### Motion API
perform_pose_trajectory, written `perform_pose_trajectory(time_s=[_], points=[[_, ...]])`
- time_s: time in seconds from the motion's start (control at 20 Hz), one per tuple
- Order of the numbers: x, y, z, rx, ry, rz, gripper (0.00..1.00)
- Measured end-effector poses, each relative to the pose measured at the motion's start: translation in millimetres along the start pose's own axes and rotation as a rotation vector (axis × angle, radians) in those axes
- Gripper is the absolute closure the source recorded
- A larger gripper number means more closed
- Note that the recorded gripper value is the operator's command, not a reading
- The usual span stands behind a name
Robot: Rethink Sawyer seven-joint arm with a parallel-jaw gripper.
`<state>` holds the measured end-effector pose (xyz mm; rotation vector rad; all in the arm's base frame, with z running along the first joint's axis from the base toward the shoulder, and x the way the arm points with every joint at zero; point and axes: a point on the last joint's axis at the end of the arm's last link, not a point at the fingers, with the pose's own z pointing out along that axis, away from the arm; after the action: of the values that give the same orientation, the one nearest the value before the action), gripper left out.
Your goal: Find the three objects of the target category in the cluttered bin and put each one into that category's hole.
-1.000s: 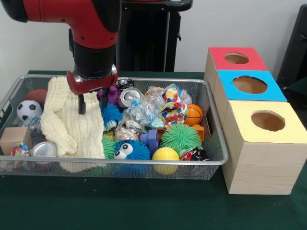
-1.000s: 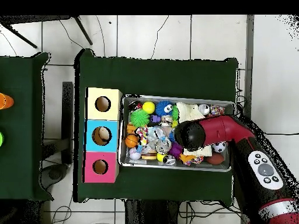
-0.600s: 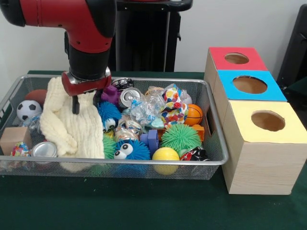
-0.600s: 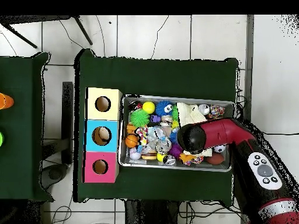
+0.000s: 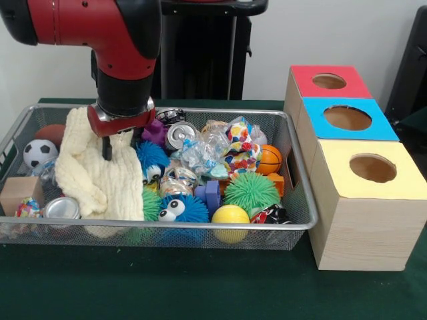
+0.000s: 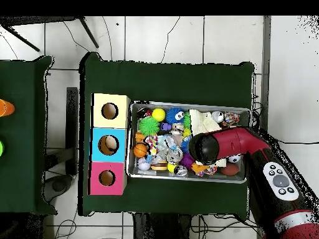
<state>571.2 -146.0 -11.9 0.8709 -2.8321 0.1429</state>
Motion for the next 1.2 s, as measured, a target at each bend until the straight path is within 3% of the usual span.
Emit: perform_pose_trajectory(time_s=[0.35,0.4,0.8,1.0,1.2], points=[[-4.5,-3.5,-30.9,0.02,-0.025,0.009,0.0],[-4.9,-4.5,-46.6,0.029,-0.033,0.017,0.0],[-13.4,-5.3,-98.8,0.089,-0.059,0.019,0.0],[-15.7,-5.2,-105.1,0.102,-0.063,0.014,0.0],[-14.8,-2.8,-97.8,0.088,-0.058,0.013,0.0]])
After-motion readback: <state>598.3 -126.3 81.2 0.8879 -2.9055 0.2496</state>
